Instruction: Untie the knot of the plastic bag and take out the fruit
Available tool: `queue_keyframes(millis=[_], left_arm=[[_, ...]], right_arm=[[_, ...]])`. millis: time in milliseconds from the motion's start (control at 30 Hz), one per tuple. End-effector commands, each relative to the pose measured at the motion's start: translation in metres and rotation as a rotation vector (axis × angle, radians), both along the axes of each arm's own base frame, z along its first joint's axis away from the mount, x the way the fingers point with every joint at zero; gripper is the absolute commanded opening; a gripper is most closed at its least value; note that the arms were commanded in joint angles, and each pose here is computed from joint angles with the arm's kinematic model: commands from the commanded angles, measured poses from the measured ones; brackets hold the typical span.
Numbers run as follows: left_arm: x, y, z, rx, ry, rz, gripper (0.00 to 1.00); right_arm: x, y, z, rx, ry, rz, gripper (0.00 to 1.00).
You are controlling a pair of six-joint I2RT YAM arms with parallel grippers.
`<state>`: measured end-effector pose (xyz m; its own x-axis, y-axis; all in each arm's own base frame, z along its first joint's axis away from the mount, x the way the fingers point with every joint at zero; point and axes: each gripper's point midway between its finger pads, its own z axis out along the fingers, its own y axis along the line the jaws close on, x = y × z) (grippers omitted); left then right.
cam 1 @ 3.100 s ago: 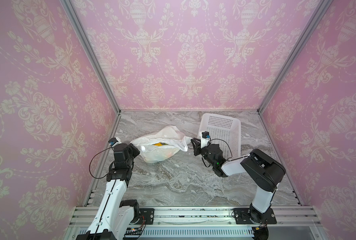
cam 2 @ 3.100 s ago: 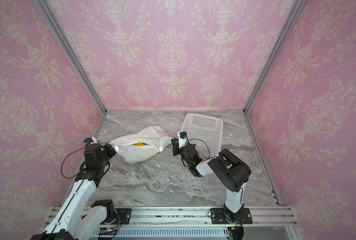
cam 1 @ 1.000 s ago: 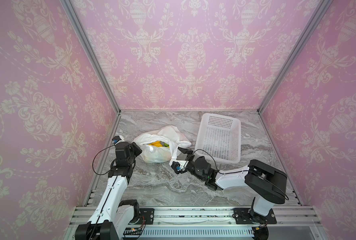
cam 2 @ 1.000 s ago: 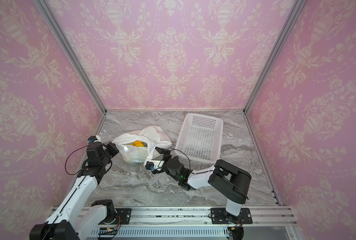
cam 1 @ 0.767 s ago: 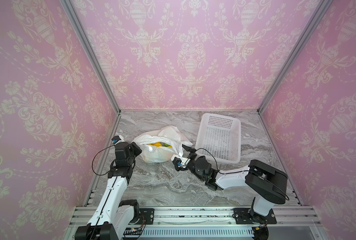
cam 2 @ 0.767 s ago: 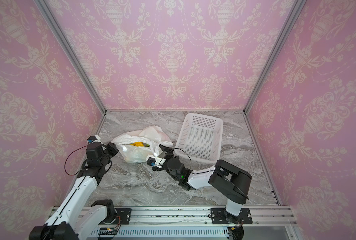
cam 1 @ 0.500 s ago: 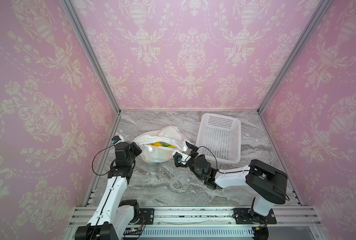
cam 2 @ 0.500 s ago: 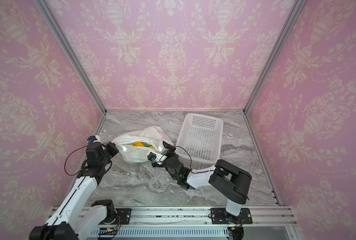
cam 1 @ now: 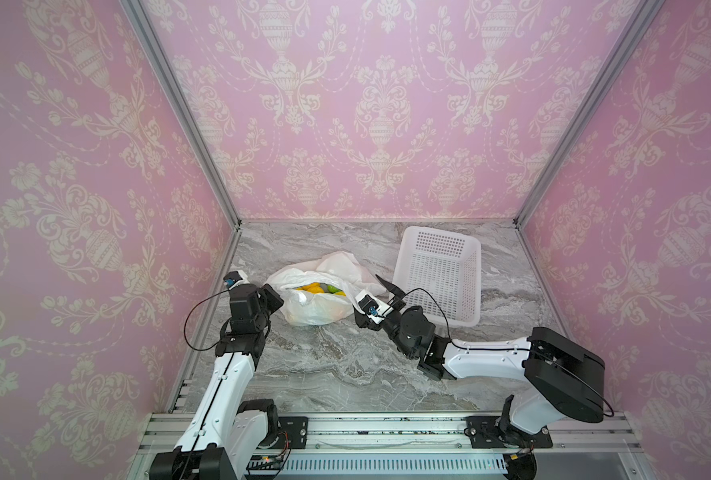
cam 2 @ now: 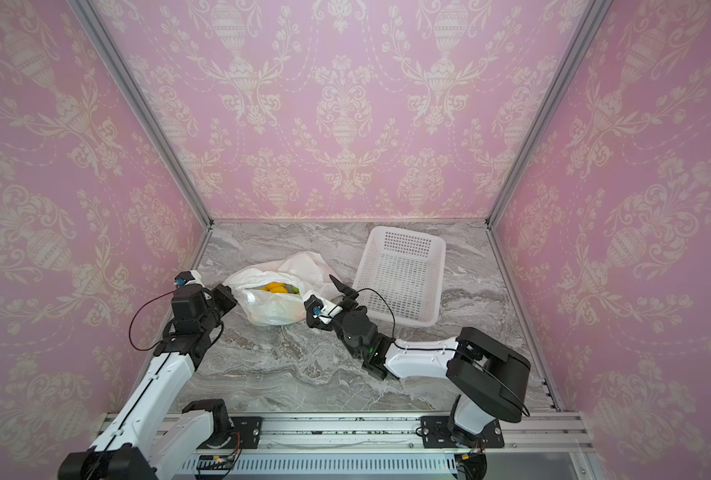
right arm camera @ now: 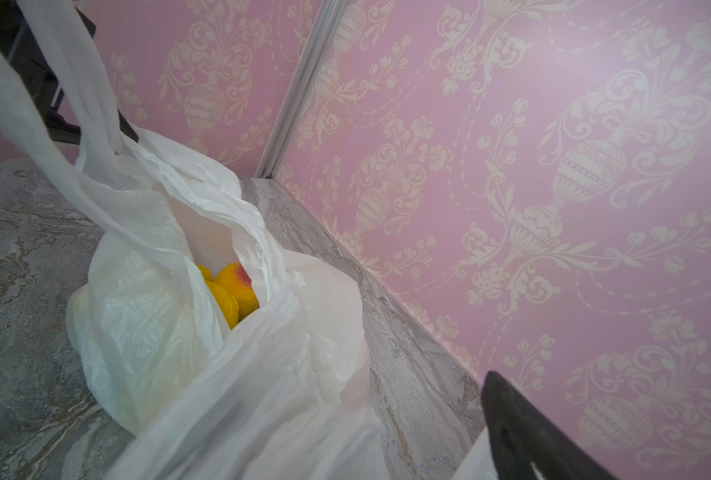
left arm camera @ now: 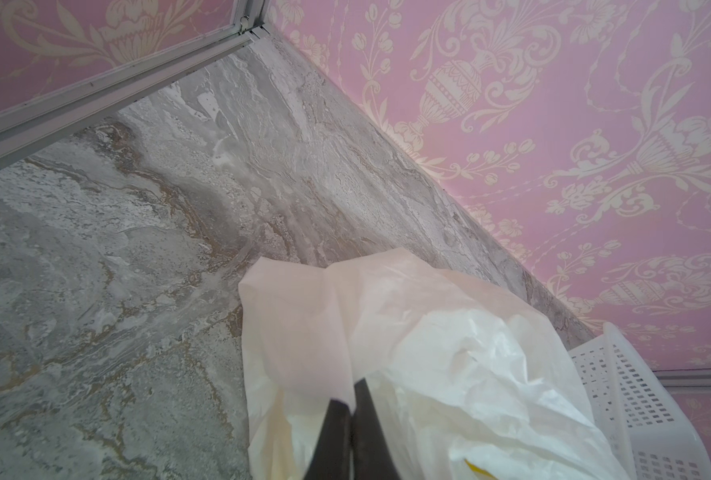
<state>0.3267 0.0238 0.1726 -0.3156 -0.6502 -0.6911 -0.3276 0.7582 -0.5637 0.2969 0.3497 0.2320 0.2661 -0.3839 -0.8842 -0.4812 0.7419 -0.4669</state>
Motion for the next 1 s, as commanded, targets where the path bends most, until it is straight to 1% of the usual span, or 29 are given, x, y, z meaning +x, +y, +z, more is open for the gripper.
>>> queue_keyframes(millis=[0,67,100,133,167,200,233,300,367,400,467,533,600,633,667,733,833,900,967], left_arm=[[0.0,-0.002,0.007,-0.016,-0.015,-0.011,0.04],[0.0,-0.003,0.009,-0.009,-0.02,-0.019,0.05],[0.0,-0.003,0.011,-0.006,-0.026,-0.025,0.08],[-0.001,-0.004,0.014,-0.001,-0.031,-0.032,0.14],[-0.002,-0.006,0.018,0.004,-0.039,-0.039,0.27],[-0.003,-0.008,0.023,0.009,-0.047,-0.047,0.36],[-0.005,-0.01,0.03,0.021,-0.061,-0.057,0.42],[-0.012,-0.014,0.042,0.055,-0.075,-0.063,0.52],[-0.023,-0.015,0.061,0.109,-0.106,-0.05,0.63],[-0.03,-0.013,0.07,0.136,-0.118,-0.039,0.66],[-0.048,-0.008,0.098,0.188,-0.162,-0.007,0.7],[-0.07,-0.003,0.123,0.206,-0.22,0.027,0.73],[-0.09,-0.001,0.139,0.197,-0.285,0.043,0.74],[-0.102,-0.002,0.16,0.177,-0.344,0.046,0.75],[-0.11,-0.005,0.168,0.153,-0.368,0.03,0.74],[-0.115,-0.02,0.175,0.079,-0.366,-0.04,0.74],[-0.112,-0.047,0.169,-0.039,-0.316,-0.166,0.7],[-0.11,-0.057,0.167,-0.067,-0.315,-0.217,0.65],[-0.11,-0.066,0.172,-0.06,-0.316,-0.263,0.64]], right_arm=[[-0.009,0.015,-0.006,0.007,0.071,0.096,0.77],[-0.007,0.017,-0.003,0.029,0.091,0.093,0.56],[-0.004,0.015,0.0,0.052,0.097,0.07,0.46],[0.002,0.011,0.005,0.087,0.112,0.023,0.31],[0.011,0.002,0.011,0.124,0.13,-0.055,0.18],[0.019,-0.003,0.014,0.14,0.153,-0.114,0.09],[0.026,-0.005,0.013,0.128,0.186,-0.153,0.0],[0.031,-0.002,0.007,0.093,0.244,-0.16,0.0],[0.033,0.001,0.004,0.097,0.268,-0.165,0.0],[0.034,0.001,0.005,0.114,0.272,-0.173,0.0],[0.039,0.0,0.005,0.144,0.295,-0.19,0.0],[0.041,0.0,0.005,0.159,0.326,-0.195,0.0],[0.043,-0.001,0.005,0.177,0.349,-0.207,0.0],[0.044,-0.002,0.006,0.188,0.356,-0.208,0.0],[0.044,-0.003,0.006,0.196,0.363,-0.207,0.0],[0.047,-0.006,0.005,0.212,0.375,-0.221,0.0],[0.051,-0.011,0.001,0.236,0.416,-0.223,0.0],[0.055,-0.015,-0.003,0.25,0.447,-0.228,0.0],[0.06,-0.021,-0.01,0.259,0.483,-0.241,0.0]])
